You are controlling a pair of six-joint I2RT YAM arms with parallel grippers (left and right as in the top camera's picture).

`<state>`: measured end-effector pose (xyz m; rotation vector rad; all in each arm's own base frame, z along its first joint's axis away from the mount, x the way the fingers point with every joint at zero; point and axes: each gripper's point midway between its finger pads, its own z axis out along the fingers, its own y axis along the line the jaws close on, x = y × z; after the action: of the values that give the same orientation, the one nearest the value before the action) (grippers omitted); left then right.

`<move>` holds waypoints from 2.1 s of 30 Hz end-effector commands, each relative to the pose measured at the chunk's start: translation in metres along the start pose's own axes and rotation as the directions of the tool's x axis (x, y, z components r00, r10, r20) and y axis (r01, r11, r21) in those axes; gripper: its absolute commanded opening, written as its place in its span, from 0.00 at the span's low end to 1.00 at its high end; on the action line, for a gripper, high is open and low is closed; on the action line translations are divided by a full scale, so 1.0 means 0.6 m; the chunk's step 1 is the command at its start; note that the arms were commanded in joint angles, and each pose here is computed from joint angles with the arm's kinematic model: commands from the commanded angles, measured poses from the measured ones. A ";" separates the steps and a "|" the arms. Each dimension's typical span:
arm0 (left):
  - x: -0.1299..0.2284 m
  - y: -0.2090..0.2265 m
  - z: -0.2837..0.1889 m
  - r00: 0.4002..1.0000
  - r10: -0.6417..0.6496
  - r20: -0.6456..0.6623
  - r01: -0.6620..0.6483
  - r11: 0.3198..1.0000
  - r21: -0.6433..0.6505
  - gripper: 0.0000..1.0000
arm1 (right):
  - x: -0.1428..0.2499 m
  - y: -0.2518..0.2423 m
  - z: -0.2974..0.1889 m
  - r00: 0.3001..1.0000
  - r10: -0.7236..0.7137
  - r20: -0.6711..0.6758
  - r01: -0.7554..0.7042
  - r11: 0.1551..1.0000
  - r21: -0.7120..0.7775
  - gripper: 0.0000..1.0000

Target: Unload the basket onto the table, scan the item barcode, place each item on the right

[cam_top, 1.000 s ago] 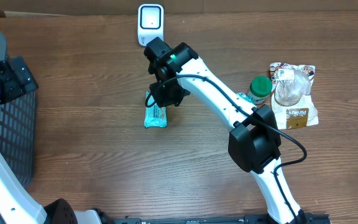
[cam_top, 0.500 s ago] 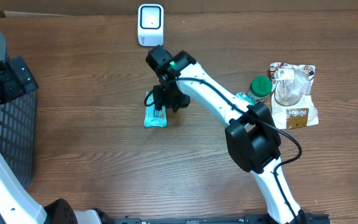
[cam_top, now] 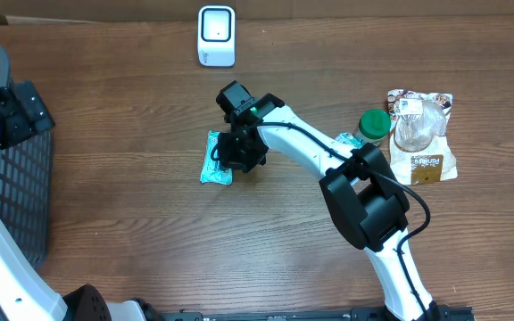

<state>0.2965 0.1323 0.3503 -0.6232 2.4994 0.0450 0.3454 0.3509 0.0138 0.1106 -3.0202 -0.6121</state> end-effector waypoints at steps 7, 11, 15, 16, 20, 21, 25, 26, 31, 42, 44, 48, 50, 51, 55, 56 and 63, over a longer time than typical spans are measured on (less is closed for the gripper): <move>-0.004 -0.004 -0.002 1.000 0.017 0.007 -0.017 1.000 0.012 1.00 | -0.011 -0.021 -0.018 1.000 -0.015 0.019 0.014 0.998 0.069 0.04; -0.004 -0.004 -0.002 1.000 0.017 0.007 -0.017 1.000 0.012 0.99 | -0.037 -0.021 -0.096 0.992 -0.094 0.082 0.081 0.985 0.151 0.04; -0.004 -0.004 -0.002 1.000 0.017 0.007 -0.017 1.000 0.012 1.00 | -0.043 -0.045 -0.197 0.975 -0.166 0.149 0.097 0.917 0.387 0.04; -0.004 -0.004 -0.002 1.000 0.017 0.007 -0.017 1.000 0.012 1.00 | -0.041 -0.049 -0.206 0.972 -0.180 0.154 0.098 0.898 0.429 0.04; -0.004 -0.004 -0.002 1.000 0.017 0.007 -0.017 1.000 0.012 0.99 | -0.026 -0.064 -0.212 0.962 -0.235 0.136 0.120 0.817 0.564 0.04; -0.004 -0.004 -0.002 1.000 0.017 0.007 -0.017 1.000 0.012 0.99 | -0.024 -0.065 -0.209 0.960 -0.246 0.132 0.126 0.804 0.581 0.04; -0.004 -0.004 -0.002 1.000 0.017 0.007 -0.017 1.000 0.012 0.99 | -0.019 -0.031 -0.170 0.937 -0.337 0.093 0.229 0.793 0.565 0.26; -0.004 -0.004 -0.002 1.000 0.017 0.007 -0.017 1.000 0.012 1.00 | -0.017 -0.021 -0.160 0.925 -0.371 0.083 0.264 0.785 0.561 0.36; -0.004 -0.004 -0.002 1.000 0.017 0.007 -0.017 1.000 0.012 0.99 | -0.010 0.011 -0.119 0.853 -0.520 0.043 0.387 0.686 0.616 0.68; -0.004 -0.004 -0.002 1.000 0.017 0.007 -0.017 1.000 0.012 1.00 | -0.005 -0.008 -0.044 0.838 -0.544 -0.046 0.441 0.625 0.644 0.65; -0.004 -0.004 -0.002 1.000 0.017 0.007 -0.017 1.000 0.012 1.00 | -0.003 -0.017 -0.030 0.838 -0.541 -0.068 0.450 0.615 0.647 0.64; -0.004 -0.004 -0.002 1.000 0.017 0.007 -0.017 1.000 0.012 1.00 | -0.002 -0.038 -0.004 0.832 -0.540 -0.124 0.477 0.586 0.655 0.62; -0.004 -0.004 -0.002 1.000 0.017 0.007 -0.017 1.000 0.012 1.00 | -0.005 -0.049 -0.001 0.834 -0.536 -0.135 0.473 0.566 0.675 0.59; -0.004 -0.004 -0.002 1.000 0.017 0.007 -0.017 1.000 0.012 0.99 | -0.007 -0.052 -0.001 0.834 -0.535 -0.136 0.470 0.560 0.682 0.56; -0.004 -0.004 -0.002 1.000 0.017 0.007 -0.017 1.000 0.012 1.00 | -0.010 -0.060 -0.001 0.838 -0.527 -0.140 0.466 0.558 0.687 0.33; -0.004 -0.004 -0.002 1.000 0.017 0.007 -0.017 1.000 0.012 1.00 | -0.010 -0.060 -0.001 0.839 -0.526 -0.140 0.465 0.559 0.686 0.26; -0.004 -0.004 -0.002 1.000 0.017 0.007 -0.017 1.000 0.012 1.00 | -0.008 -0.061 -0.001 0.833 -0.532 -0.155 0.479 0.552 0.682 0.04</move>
<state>0.2965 0.1323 0.3503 -0.6232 2.4994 0.0450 0.3555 0.3233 0.0185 1.0629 -3.1143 0.6077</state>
